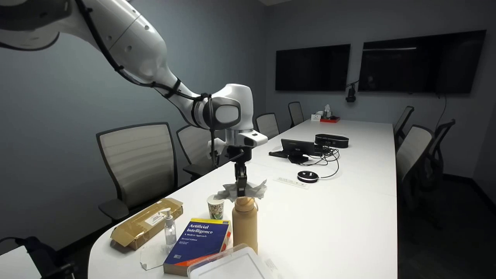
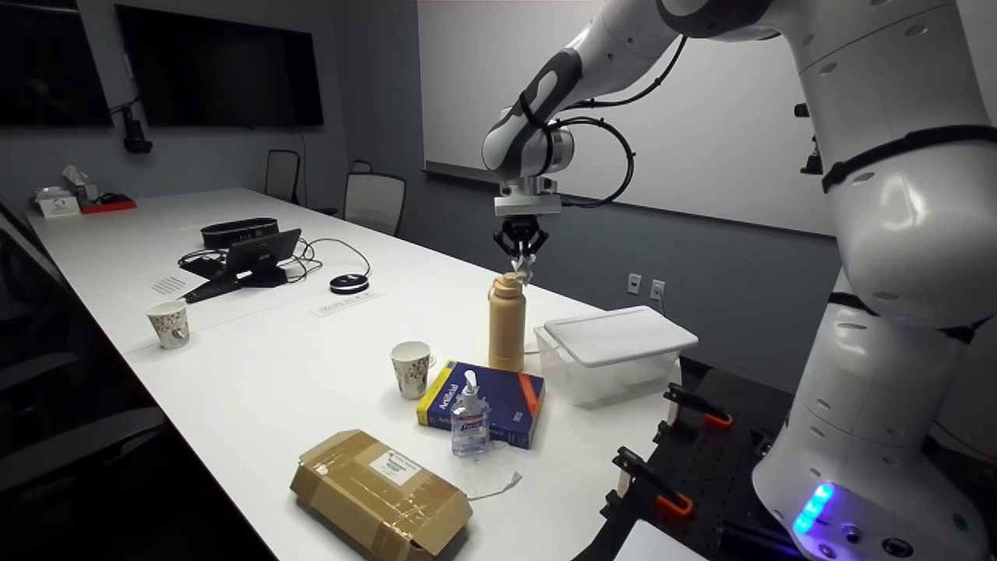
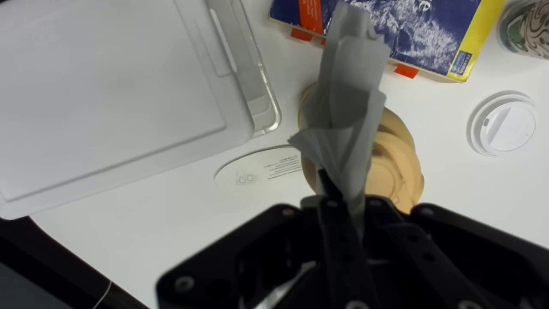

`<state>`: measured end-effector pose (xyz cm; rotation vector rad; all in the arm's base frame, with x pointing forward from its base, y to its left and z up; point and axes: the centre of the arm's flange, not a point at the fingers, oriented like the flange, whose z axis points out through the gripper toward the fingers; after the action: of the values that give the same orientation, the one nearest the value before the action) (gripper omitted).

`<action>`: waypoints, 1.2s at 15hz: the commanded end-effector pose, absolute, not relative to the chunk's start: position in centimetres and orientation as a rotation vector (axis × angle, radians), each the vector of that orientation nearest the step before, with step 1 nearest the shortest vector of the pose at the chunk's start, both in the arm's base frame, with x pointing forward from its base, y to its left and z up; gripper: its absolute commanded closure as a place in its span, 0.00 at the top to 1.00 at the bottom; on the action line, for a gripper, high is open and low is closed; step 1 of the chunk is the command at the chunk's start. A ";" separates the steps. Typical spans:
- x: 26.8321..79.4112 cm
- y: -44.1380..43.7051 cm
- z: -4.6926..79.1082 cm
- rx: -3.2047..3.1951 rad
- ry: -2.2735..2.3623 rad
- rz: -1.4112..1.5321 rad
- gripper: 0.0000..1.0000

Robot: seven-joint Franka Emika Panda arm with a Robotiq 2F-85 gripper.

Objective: Use the paper towel to wipe the brown bottle

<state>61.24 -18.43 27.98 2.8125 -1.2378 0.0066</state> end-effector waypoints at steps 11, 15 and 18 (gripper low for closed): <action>58.9 -17.4 26.3 2.911 -1.223 -0.358 0.01; 59.1 -16.1 26.5 3.004 -1.174 -0.410 0.01; 59.4 -15.5 26.7 3.075 -1.129 -0.415 0.01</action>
<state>59.22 -15.90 25.81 3.0010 -1.1684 -0.3820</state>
